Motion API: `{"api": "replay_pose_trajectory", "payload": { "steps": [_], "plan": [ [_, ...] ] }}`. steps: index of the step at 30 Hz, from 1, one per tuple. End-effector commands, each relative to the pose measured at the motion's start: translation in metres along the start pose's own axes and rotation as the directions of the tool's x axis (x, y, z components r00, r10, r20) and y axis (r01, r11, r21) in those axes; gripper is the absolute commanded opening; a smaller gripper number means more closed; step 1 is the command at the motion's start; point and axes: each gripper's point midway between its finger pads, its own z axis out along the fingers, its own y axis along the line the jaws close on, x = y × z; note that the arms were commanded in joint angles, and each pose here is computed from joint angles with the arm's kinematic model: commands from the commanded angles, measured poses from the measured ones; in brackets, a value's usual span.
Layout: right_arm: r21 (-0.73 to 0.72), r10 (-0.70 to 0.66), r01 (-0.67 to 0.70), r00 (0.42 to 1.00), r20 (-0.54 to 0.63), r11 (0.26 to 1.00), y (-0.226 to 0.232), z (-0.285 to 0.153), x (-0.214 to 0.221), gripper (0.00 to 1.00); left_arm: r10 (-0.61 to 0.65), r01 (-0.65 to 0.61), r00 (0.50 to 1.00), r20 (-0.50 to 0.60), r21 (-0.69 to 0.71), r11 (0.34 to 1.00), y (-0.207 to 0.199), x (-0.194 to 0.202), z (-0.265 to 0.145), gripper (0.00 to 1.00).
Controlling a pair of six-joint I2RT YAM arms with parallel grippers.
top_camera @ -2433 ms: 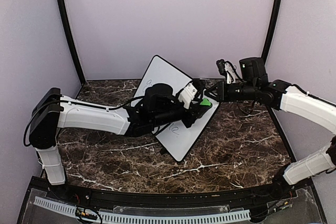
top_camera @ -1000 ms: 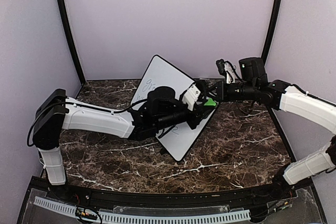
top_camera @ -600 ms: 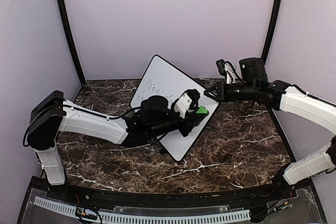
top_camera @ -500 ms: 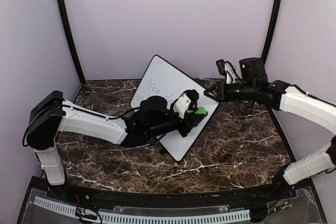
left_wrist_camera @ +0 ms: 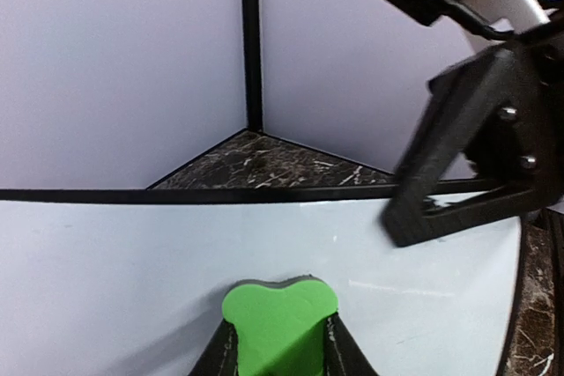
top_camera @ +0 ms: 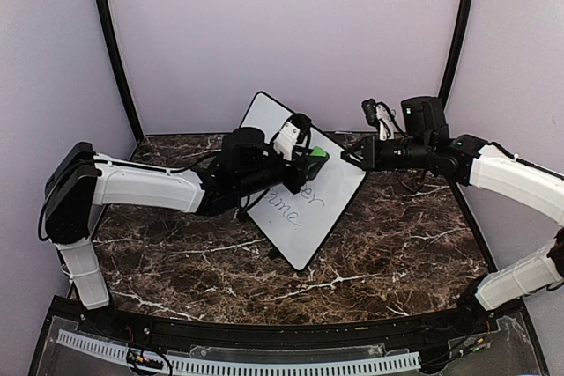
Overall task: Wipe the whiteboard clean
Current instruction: Erase the whiteboard from the whiteboard stand.
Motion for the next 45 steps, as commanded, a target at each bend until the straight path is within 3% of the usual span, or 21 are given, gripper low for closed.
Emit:
{"api": "replay_pose_trajectory", "payload": {
  "steps": [1, 8, 14, 23, 29, 45],
  "plan": [
    [-0.184, -0.063, 0.030, 0.983, -0.175, 0.983, 0.042, 0.004, 0.046, 0.00, -0.066, 0.062, 0.997, -0.025, -0.138, 0.988, 0.073, -0.007, -0.028, 0.00],
    [-0.205, -0.070, 0.033, 0.982, -0.178, 0.978, 0.044, 0.006, 0.048, 0.00, -0.110, 0.113, 0.994, 0.027, -0.310, 0.944, 0.182, -0.008, -0.077, 0.00],
    [-0.183, -0.074, 0.040, 0.981, -0.178, 0.982, 0.041, 0.005, 0.047, 0.00, -0.151, 0.157, 0.988, 0.042, -0.307, 0.939, 0.220, 0.005, -0.090, 0.00],
    [-0.160, -0.041, 0.012, 0.982, -0.182, 0.987, 0.043, 0.002, 0.040, 0.00, -0.088, 0.062, 0.990, -0.108, -0.227, 0.972, 0.242, 0.029, -0.068, 0.00],
    [-0.174, -0.020, -0.014, 0.982, -0.187, 0.985, 0.054, -0.001, 0.025, 0.00, -0.095, 0.063, 0.984, -0.152, -0.202, 0.977, 0.249, 0.048, -0.063, 0.00],
    [-0.136, -0.043, 0.016, 0.979, -0.197, 0.991, 0.043, 0.002, 0.032, 0.00, -0.116, 0.073, 0.949, -0.293, -0.155, 0.985, 0.227, 0.117, -0.079, 0.00]
  ]
}}
